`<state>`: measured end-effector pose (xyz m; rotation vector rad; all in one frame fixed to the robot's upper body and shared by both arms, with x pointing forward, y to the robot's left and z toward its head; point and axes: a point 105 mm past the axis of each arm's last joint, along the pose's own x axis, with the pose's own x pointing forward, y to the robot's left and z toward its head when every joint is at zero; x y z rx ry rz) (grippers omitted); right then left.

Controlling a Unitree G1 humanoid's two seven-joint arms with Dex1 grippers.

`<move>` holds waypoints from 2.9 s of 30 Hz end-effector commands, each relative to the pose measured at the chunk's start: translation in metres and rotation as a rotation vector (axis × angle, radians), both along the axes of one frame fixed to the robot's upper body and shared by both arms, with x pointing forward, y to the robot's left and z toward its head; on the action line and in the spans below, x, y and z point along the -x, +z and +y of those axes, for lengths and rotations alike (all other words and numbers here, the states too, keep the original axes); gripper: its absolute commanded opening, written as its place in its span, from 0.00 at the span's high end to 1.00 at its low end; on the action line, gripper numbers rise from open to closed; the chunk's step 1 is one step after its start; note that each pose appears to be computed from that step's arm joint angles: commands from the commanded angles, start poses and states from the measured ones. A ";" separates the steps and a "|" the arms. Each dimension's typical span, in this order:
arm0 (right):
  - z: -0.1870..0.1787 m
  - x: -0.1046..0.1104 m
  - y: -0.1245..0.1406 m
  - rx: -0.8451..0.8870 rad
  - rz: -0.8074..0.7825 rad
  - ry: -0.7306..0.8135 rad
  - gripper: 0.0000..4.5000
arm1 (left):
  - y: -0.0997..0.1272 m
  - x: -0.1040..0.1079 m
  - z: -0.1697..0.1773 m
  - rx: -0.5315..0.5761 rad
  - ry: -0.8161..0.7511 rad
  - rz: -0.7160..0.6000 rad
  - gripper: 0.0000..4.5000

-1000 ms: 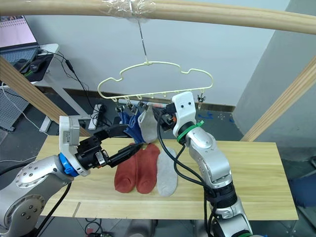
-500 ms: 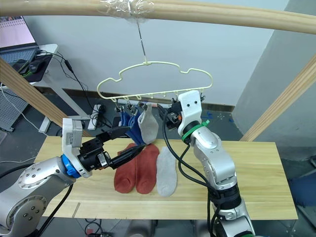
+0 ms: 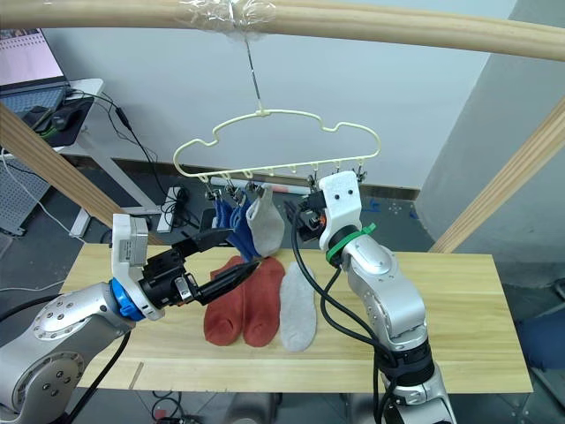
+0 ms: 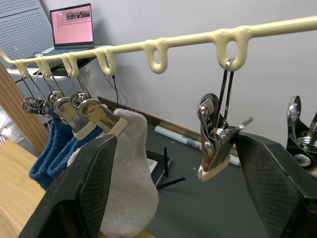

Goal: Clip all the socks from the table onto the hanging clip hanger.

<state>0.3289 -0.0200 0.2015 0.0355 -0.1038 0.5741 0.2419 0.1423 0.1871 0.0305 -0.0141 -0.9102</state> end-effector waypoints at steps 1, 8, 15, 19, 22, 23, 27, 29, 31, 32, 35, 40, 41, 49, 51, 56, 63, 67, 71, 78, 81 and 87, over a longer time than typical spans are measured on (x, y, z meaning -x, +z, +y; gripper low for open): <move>0.010 0.007 0.023 -0.060 -0.061 0.044 0.14 | 0.009 0.004 -0.004 0.001 -0.019 -0.054 0.00; 0.022 0.007 0.025 -0.076 -0.039 0.103 0.14 | 0.010 0.006 -0.005 -0.001 -0.020 -0.059 0.00; 0.022 0.003 0.023 -0.075 -0.034 0.095 0.14 | 0.012 0.008 -0.006 0.013 -0.014 -0.067 0.00; 0.019 0.001 0.024 -0.085 -0.033 0.076 0.14 | 0.012 0.009 -0.007 0.016 -0.017 -0.065 0.00; 0.016 -0.001 0.023 -0.087 -0.028 0.056 0.14 | 0.012 0.009 -0.007 0.019 -0.018 -0.067 0.00; 0.014 -0.002 0.023 -0.092 -0.025 0.047 0.14 | 0.013 0.009 -0.007 0.021 -0.019 -0.068 0.00; 0.010 -0.005 0.025 -0.102 -0.027 0.025 0.14 | 0.020 0.009 -0.010 0.054 -0.036 -0.085 0.00; 0.009 -0.005 0.026 -0.105 -0.029 0.020 0.14 | 0.024 0.009 -0.010 0.078 -0.045 -0.093 0.00; 0.009 -0.005 0.026 -0.106 -0.029 0.019 0.14 | 0.026 0.008 -0.010 0.083 -0.043 -0.097 0.00; 0.009 -0.005 0.026 -0.107 -0.028 0.018 0.14 | 0.027 0.008 -0.010 0.083 -0.040 -0.098 0.00; 0.009 -0.005 0.026 -0.112 -0.027 0.018 0.27 | 0.028 0.006 -0.011 0.077 -0.032 -0.110 0.00; 0.009 -0.005 0.026 -0.112 -0.028 0.018 0.65 | 0.031 0.003 -0.011 0.073 -0.019 -0.125 0.00; 0.009 -0.005 0.026 -0.111 -0.028 0.018 0.65 | 0.030 0.003 -0.011 0.072 -0.020 -0.125 0.00; 0.009 -0.006 0.026 -0.112 -0.026 0.015 0.65 | 0.029 0.002 -0.010 0.061 -0.016 -0.126 0.00; 0.009 -0.006 0.026 -0.113 -0.027 0.014 0.65 | 0.029 0.003 -0.010 0.061 -0.017 -0.126 0.00; 0.008 -0.007 0.026 -0.119 -0.023 0.008 0.65 | 0.029 0.003 -0.011 0.062 -0.019 -0.128 0.00; 0.002 -0.010 0.023 -0.129 -0.014 -0.016 0.98 | 0.028 0.003 -0.012 0.063 -0.024 -0.125 0.00; 0.000 -0.010 0.023 -0.111 -0.026 -0.016 0.99 | 0.025 0.005 -0.015 0.069 -0.024 -0.118 0.00; -0.005 -0.011 0.017 -0.080 -0.012 0.013 0.99 | -0.003 -0.009 -0.014 0.035 0.093 -0.027 0.00; -0.025 -0.026 0.004 0.016 0.009 0.065 0.99 | -0.076 -0.045 -0.033 -0.108 0.221 0.105 0.00; -0.033 -0.031 0.004 0.036 0.008 0.056 0.99 | -0.103 -0.063 -0.038 -0.188 0.280 0.129 0.00; -0.035 -0.032 0.001 0.050 0.018 0.056 0.99 | -0.131 -0.069 -0.061 -0.272 0.262 0.151 0.00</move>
